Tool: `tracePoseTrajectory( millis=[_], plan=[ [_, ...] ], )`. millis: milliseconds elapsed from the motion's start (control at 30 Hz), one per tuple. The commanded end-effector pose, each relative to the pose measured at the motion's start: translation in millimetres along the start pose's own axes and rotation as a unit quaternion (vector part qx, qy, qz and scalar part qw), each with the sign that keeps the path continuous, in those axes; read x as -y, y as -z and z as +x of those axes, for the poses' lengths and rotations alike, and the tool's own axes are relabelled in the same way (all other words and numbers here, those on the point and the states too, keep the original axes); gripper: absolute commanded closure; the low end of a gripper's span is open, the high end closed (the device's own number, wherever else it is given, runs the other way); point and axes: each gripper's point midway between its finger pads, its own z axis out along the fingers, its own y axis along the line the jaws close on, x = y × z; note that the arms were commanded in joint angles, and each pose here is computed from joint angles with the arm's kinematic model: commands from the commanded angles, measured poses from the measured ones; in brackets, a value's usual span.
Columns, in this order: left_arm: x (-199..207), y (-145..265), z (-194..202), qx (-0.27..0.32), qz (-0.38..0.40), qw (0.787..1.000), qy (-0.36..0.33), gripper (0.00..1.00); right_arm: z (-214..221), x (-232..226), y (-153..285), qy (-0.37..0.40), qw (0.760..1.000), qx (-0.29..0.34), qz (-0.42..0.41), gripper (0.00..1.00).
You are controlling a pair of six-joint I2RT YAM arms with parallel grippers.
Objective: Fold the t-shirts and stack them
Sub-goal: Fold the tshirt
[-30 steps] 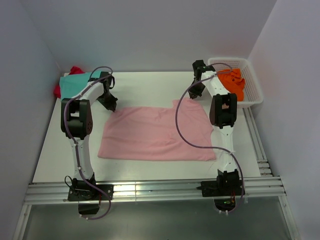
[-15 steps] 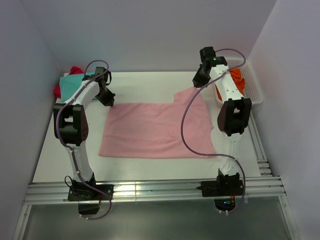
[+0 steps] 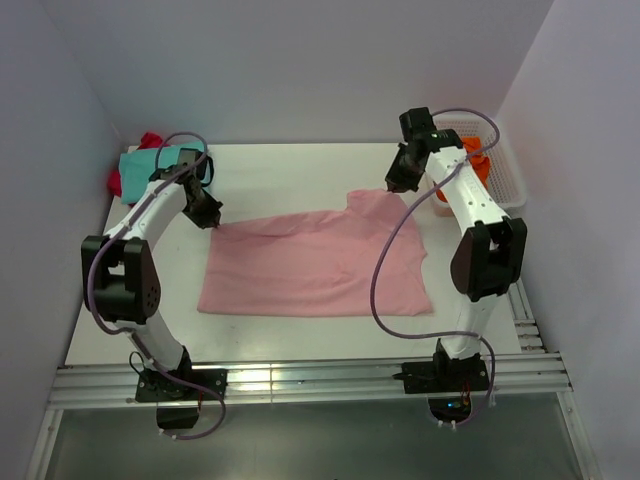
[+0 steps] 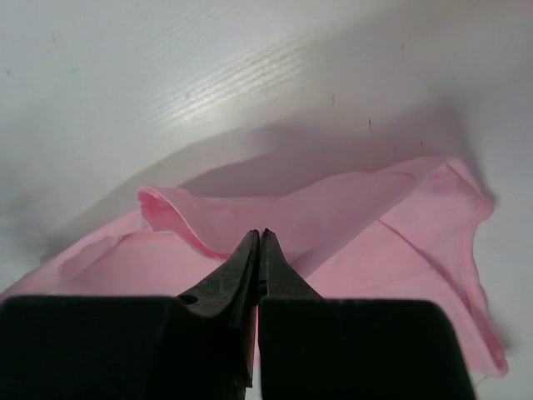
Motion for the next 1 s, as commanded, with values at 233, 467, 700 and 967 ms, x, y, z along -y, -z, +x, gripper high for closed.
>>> tracePoseTrajectory(
  millis=[233,467,700,967],
  plan=[
    [-24,29,-2,0.044,0.011,0.999,0.007,1.0,29,5,51,0.01,0.999,0.037,-0.035,1.0],
    [-42,32,8,0.05,0.006,0.999,0.005,1.0,70,31,61,-0.001,0.999,0.029,-0.034,1.0],
    [-65,27,24,0.046,-0.007,0.999,0.009,1.0,113,59,56,-0.018,0.999,0.009,-0.027,1.0],
    [-91,22,40,0.045,-0.024,0.999,0.019,1.0,162,93,42,-0.033,0.999,-0.021,0.002,1.0]
  ],
)
